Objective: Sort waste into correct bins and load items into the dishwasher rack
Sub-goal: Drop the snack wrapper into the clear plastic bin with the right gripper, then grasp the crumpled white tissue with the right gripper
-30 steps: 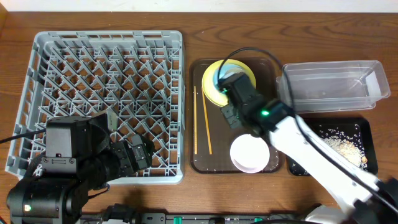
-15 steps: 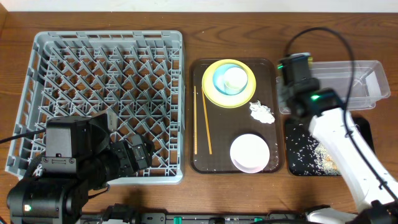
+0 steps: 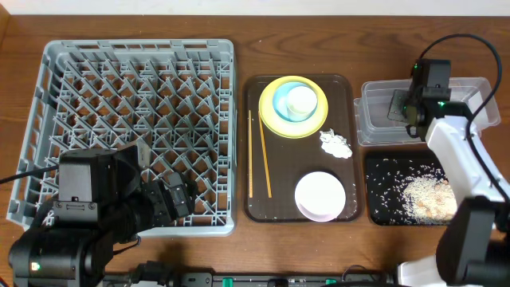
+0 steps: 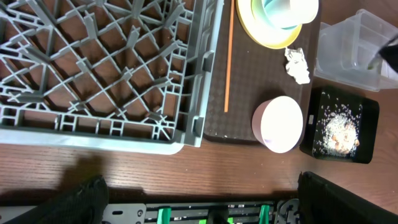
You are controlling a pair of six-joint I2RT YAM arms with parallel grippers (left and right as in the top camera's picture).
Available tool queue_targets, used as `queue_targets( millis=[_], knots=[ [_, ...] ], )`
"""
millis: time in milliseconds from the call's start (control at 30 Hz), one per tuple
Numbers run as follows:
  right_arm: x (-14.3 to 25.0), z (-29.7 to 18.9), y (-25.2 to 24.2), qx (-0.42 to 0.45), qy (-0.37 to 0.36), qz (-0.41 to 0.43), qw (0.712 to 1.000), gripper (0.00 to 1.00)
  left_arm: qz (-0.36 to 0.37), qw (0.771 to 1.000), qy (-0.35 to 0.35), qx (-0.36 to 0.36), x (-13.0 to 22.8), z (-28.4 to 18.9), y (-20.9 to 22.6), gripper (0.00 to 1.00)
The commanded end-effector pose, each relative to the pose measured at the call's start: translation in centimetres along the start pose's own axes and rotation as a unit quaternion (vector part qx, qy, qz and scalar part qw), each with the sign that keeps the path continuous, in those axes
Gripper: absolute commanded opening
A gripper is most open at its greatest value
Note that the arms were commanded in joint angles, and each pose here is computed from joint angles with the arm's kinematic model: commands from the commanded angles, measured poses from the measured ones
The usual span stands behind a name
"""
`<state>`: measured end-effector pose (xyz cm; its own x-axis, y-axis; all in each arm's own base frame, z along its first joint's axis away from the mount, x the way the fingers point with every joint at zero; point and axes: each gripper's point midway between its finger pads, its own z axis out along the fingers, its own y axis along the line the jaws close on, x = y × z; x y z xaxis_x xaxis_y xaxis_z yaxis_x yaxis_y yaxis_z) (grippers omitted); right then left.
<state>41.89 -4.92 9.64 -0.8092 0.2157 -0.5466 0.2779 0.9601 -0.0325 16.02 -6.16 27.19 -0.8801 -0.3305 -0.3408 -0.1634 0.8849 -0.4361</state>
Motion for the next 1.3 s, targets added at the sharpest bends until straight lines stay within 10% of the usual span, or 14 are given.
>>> queue_targets(
  millis=[0,433,567,867,1267],
  knots=[
    [0.2,0.8,1.2,-0.034,0.010,0.005,0.999,0.03,-0.001,1.000,-0.003,-0.005,-0.1,0.0,0.1,0.98],
    [1.0,0.6,0.7,-0.041,0.043,0.266,0.962,0.02,-0.001,1.000,-0.003,-0.005,-0.1,0.0,0.1,0.98],
    [0.7,0.7,0.2,-0.042,0.041,0.317,0.947,0.45,-0.001,1.000,-0.003,-0.005,-0.1,0.0,0.1,0.98],
    [-2.6,-3.7,0.8,-0.087,-0.024,0.141,0.986,0.71,-0.001,1.000,-0.003,-0.005,-0.1,0.0,0.1,0.98],
    [4.0,-16.7,8.4,-0.216,0.023,-0.018,0.976,0.52,-0.001,1.000,-0.003,-0.005,-0.1,0.0,0.1,0.98]
  ],
)
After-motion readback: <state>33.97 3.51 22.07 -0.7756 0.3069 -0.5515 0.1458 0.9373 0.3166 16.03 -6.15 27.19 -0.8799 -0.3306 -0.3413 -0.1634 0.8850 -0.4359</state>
